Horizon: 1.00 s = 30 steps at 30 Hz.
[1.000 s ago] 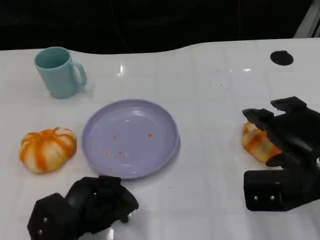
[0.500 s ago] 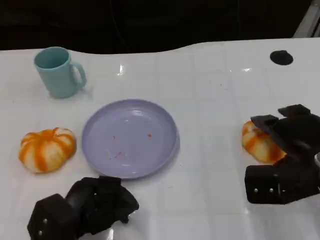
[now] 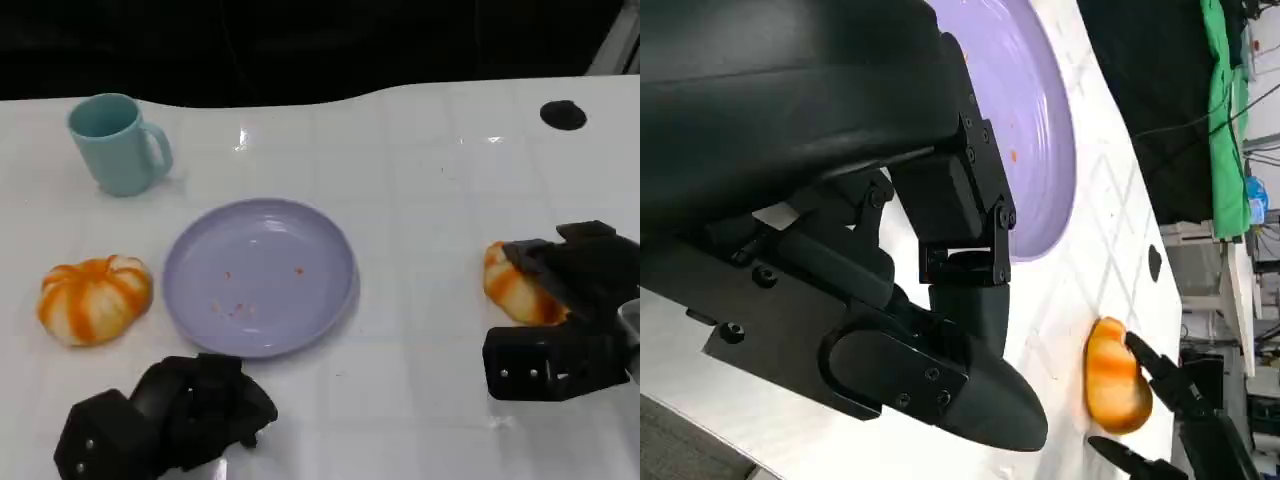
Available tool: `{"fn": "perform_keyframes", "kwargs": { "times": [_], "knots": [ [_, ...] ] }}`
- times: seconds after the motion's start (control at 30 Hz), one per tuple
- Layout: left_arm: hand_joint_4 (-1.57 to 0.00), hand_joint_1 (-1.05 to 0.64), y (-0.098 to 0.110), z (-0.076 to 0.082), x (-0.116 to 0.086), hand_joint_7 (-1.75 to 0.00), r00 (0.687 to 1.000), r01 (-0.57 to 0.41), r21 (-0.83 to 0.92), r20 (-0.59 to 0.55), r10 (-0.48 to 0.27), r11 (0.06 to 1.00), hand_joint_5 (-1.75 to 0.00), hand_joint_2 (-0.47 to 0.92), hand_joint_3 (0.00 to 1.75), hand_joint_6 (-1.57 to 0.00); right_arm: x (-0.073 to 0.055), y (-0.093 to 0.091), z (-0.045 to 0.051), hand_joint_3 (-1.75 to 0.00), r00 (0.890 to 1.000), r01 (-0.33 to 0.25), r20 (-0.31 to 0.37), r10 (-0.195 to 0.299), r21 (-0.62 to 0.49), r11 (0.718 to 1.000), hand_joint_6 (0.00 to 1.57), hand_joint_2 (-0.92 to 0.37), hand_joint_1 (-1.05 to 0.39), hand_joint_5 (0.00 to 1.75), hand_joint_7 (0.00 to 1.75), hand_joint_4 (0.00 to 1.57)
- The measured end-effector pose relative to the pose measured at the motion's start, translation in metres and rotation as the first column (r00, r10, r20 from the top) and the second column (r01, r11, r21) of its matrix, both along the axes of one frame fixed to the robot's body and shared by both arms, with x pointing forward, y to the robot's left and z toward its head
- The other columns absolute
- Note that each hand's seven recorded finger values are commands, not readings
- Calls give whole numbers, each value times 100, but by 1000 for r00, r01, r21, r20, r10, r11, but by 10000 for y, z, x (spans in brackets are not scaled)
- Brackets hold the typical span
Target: Grasp the bread from the table and place it into the plate.
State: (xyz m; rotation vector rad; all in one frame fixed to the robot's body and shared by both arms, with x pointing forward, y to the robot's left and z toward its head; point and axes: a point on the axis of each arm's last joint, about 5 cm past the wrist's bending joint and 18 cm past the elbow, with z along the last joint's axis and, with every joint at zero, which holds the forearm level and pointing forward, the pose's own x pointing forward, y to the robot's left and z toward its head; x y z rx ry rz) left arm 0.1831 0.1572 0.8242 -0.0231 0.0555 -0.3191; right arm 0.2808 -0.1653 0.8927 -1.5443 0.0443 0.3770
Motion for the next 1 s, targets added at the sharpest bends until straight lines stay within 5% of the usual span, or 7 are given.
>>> {"fn": "perform_keyframes", "kwargs": {
  "times": [0.1, 0.23, 0.33, 0.37, 0.43, 0.6, 1.0],
  "knots": [
    [-86, -102, 0, 3, -1, -80, 1000, 0, 1, -2, 0, 1000, -156, 89, 0, -124, 18, 13, -30, -1, 1000, 2, 7, -2, 2, 1000, 72, -86, -15, 18, 6, 93],
    [-85, -102, 0, 3, -2, -80, 1000, 0, 1, -2, 0, 1000, -156, 89, 0, -124, 57, 22, -61, -1, 998, 15, 62, -22, 108, 994, 122, -91, -6, 141, 12, 88],
    [-85, -102, 1, 6, -5, -80, 1000, 0, 1, -1, 0, 1000, -156, 89, 0, -124, 58, 8, -114, -1, 992, -10, 124, -9, 152, 988, 115, -92, -6, 168, 59, 81],
    [-85, -102, 1, 8, -6, -80, 1000, 0, 1, -1, 0, 1000, -156, 89, 0, -124, 56, 2, -130, -3, 990, -19, 140, -3, 158, 987, 99, -92, -6, 172, 101, 81],
    [-86, -102, 1, 13, -6, -80, 1000, 0, 1, 1, 0, 1000, -156, 89, 0, -124, 60, -5, -151, -3, 986, -36, 168, 9, 163, 986, 86, -91, -7, 174, 128, 81],
    [-86, -102, 0, 21, -3, -79, 1000, 0, 0, 2, 0, 1000, -155, 88, 0, -125, 49, -9, -202, -1, 976, -71, 216, 34, 164, 984, 89, -89, -8, 175, 118, 86],
    [-85, -101, -3, 27, -1, -80, 1000, 1, 0, 0, -1, 1000, -156, 89, 0, -124, 20, 40, -236, -2, 928, -147, 369, 54, 229, 962, 79, -89, -6, 175, 161, 88]
  ]
}}
